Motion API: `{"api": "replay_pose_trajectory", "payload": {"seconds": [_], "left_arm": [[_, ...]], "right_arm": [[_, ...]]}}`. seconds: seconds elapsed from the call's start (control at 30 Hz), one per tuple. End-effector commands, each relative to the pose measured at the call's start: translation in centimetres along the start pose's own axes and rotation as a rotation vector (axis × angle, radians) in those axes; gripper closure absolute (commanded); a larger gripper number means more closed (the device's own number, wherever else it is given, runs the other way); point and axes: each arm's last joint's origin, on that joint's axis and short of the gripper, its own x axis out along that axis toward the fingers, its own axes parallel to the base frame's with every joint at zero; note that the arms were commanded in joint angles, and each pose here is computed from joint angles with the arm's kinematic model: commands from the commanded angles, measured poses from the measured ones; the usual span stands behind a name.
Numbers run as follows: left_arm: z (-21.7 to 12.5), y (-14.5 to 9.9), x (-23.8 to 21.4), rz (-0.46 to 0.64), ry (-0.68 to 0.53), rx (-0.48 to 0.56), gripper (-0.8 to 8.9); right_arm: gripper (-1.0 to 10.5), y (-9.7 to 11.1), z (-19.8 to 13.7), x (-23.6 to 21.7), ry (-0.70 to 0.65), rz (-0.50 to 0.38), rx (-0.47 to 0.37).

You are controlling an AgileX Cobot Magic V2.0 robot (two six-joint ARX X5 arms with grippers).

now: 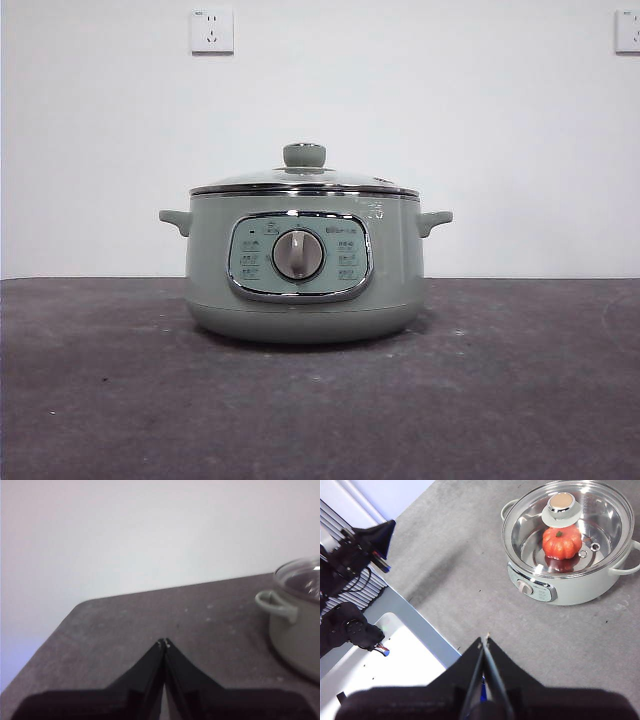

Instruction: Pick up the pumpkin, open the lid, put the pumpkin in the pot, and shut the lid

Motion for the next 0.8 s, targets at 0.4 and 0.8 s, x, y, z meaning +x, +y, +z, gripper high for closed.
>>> {"api": "replay_pose_trajectory", "payload": {"seconds": [0.4, 0.8], "left_arm": [[-4.8, -0.5, 0.0, 0.033, 0.049, -0.019, 8.17], [-6.1, -0.6, -0.2, 0.032, 0.181, -0.068, 8.17]], "right_arm": [[9.4, 0.0, -0.2, -0.1, 0.013, -0.002, 0.012], [9.4, 0.0, -0.2, -0.1, 0.013, -0.002, 0.012]]}}
